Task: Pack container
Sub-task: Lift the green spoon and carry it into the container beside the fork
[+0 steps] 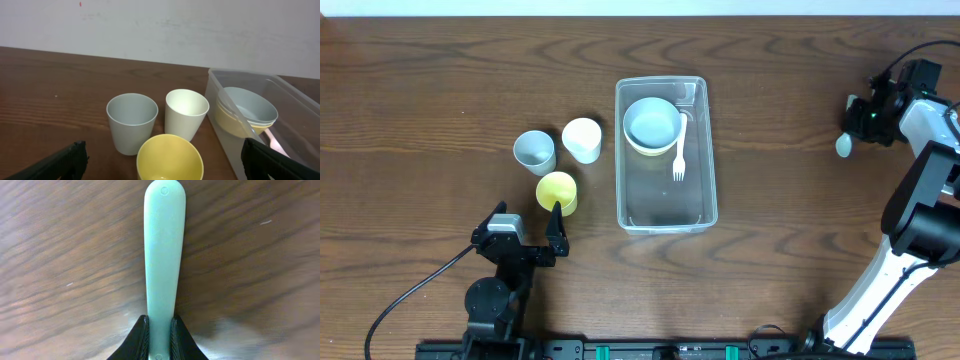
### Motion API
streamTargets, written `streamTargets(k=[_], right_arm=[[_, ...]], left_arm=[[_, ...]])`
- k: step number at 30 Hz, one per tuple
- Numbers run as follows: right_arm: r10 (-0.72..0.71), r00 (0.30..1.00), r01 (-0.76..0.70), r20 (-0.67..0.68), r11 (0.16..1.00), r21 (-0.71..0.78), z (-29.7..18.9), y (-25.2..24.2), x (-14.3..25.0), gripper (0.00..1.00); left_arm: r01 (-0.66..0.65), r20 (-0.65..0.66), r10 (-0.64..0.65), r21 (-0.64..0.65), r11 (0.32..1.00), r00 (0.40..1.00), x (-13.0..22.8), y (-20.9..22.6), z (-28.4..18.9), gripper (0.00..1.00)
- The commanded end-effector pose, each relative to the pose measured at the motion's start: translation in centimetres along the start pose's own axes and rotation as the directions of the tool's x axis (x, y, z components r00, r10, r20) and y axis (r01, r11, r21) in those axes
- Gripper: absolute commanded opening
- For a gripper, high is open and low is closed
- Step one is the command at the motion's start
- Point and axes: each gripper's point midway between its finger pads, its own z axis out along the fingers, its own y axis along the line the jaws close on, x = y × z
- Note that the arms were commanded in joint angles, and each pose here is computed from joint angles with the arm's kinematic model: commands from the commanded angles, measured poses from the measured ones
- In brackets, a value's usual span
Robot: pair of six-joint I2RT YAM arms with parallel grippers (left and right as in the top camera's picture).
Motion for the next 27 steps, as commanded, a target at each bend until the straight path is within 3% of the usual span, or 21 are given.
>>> streamTargets(k=[1,13,22,27], right_arm=[[-0.002,1.000,0.004,0.015,0.984,-0.177,-2.2,3.6,-0.4,0.01],[-0.160,0.971,0.231,0.178,0.816,-0.530,-13.7,17.4,-0.9,0.03],[-0.390,0.902,0.420,0.187,0.683,-0.598,-16.4,29.3,5.8,0.02],[-0.454,0.881,0.455,0.133,0.737,-0.500,-14.2,32.9,9.5,0.02]], left_arm=[[-0.013,-0.039,0.013,-0.007,1.000,0.999,1.6,0.3,0.2,0.98],[-0.013,-0.039,0.013,-0.007,1.000,0.999,1.6,0.3,0.2,0.98],[-0.013,-0.039,0.013,-0.007,1.000,0.999,1.6,0.3,0.2,0.98],[-0.013,-0.039,0.013,-0.007,1.000,0.999,1.6,0.3,0.2,0.98]])
